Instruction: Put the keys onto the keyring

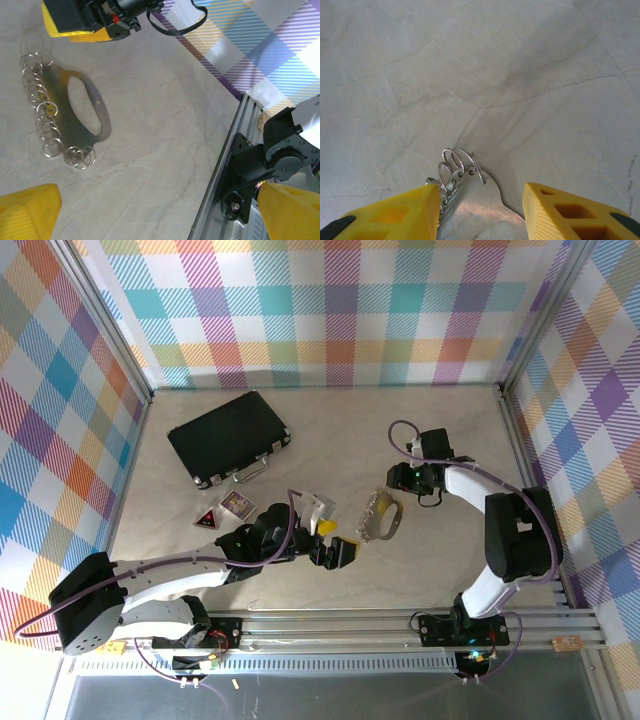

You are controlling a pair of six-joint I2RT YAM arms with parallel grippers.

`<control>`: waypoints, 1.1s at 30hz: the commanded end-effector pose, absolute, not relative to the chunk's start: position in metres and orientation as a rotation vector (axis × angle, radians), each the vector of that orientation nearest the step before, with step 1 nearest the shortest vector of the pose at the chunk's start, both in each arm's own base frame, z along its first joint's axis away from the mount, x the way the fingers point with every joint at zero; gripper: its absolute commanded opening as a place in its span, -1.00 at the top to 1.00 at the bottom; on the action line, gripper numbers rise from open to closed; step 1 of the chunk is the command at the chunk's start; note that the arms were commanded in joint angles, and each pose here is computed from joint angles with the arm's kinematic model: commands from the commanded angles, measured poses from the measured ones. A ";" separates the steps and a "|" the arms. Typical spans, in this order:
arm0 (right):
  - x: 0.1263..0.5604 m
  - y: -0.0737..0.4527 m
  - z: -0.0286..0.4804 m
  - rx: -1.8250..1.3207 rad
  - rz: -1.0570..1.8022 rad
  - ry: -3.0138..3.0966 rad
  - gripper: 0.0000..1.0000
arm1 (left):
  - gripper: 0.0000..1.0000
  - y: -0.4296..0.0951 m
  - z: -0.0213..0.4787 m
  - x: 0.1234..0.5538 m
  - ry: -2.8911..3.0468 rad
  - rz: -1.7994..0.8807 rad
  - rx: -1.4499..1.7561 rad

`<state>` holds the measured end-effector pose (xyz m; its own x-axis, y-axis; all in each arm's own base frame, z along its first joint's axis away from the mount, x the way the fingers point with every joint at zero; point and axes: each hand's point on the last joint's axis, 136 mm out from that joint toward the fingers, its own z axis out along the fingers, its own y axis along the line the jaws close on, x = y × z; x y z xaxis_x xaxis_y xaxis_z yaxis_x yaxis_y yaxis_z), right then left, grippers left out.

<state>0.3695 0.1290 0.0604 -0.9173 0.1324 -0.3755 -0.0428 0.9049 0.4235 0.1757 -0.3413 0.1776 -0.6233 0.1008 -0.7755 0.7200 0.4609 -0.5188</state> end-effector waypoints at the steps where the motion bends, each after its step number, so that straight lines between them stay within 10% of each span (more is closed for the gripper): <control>1: 0.375 0.137 0.060 0.038 0.659 2.660 0.13 | -1.00 -0.348 0.186 0.169 1.972 -1.199 0.728; 33: 0.379 0.147 0.038 0.009 0.723 2.723 0.52 | -1.00 -0.338 0.196 0.165 1.945 -1.209 0.715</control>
<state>0.3739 0.1421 0.0334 -0.9491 0.1092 -0.2954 -0.0448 0.8816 0.4698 0.1735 -0.3383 0.1887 -0.6029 0.0738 -0.7944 0.7342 0.4408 -0.5163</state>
